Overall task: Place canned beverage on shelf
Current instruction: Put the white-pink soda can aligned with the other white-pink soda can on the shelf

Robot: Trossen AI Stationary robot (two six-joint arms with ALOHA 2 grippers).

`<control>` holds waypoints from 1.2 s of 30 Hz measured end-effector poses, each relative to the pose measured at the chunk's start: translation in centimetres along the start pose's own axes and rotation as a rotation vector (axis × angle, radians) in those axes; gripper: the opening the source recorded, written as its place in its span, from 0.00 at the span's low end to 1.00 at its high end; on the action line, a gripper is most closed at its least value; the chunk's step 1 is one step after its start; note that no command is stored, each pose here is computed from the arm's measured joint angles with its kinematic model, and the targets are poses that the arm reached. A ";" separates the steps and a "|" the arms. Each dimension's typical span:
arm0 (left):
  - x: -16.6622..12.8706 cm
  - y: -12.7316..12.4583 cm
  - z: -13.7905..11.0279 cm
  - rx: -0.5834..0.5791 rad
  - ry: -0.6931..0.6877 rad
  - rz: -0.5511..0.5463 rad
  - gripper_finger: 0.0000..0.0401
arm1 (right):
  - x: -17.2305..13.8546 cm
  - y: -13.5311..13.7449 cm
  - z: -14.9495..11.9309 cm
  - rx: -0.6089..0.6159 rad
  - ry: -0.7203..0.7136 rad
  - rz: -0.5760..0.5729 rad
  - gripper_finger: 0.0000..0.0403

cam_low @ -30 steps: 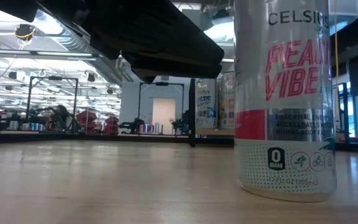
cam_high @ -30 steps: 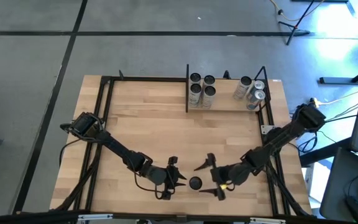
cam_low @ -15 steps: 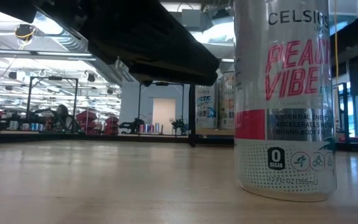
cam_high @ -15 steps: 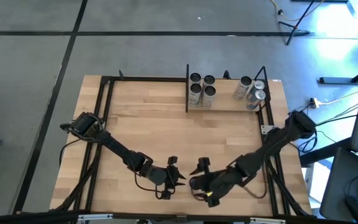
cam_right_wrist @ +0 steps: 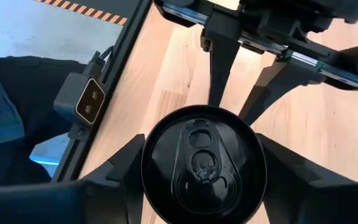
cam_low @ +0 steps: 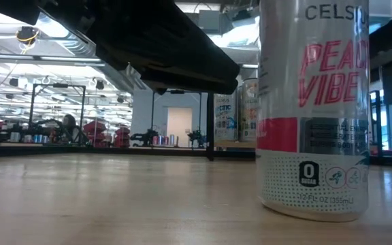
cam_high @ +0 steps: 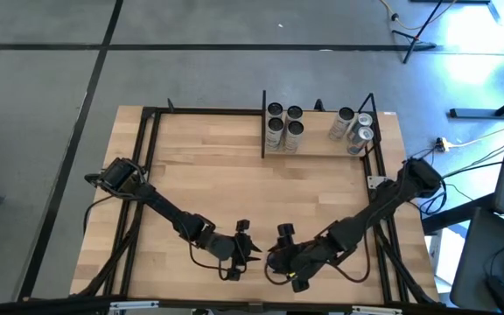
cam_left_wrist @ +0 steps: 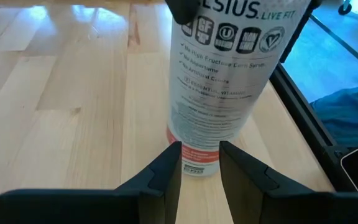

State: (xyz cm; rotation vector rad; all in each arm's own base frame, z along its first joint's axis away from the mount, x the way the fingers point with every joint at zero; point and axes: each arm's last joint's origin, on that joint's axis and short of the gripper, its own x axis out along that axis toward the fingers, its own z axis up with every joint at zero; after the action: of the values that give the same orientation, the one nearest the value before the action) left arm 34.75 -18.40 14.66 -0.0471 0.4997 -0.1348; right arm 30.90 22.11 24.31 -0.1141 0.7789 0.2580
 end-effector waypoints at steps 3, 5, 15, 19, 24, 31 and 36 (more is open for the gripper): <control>0.0 0.0 0.0 0.000 0.000 0.000 0.25 | -0.1 -0.1 -0.1 -0.004 0.011 -0.020 0.52; 0.0 0.0 0.0 0.000 0.000 0.000 0.25 | -0.4 -0.2 -0.1 -0.011 0.015 -0.040 0.52; -0.1 -0.2 -0.1 0.003 0.003 -0.015 0.25 | -6.5 -1.8 -0.1 0.011 0.038 -0.169 0.52; -0.1 -0.4 -0.1 0.004 0.001 -0.020 0.25 | -9.2 -3.1 -1.1 0.045 0.099 -0.270 0.52; -0.1 -0.4 0.0 0.003 -0.001 -0.021 0.25 | -13.1 -5.1 -2.5 0.090 0.166 -0.432 0.52; -0.1 -0.4 0.0 0.003 -0.002 -0.021 0.25 | -18.6 -9.2 -4.5 0.171 0.164 -0.634 0.52; -0.1 -0.4 0.0 0.002 -0.003 -0.020 0.25 | -21.6 -13.0 -7.2 0.264 0.153 -0.730 0.52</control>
State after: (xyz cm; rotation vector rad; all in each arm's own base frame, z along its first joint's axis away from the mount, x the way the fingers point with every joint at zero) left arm 34.61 -18.76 14.71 -0.0502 0.4963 -0.1553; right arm 14.85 4.13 34.55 -0.1618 0.8660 -0.5499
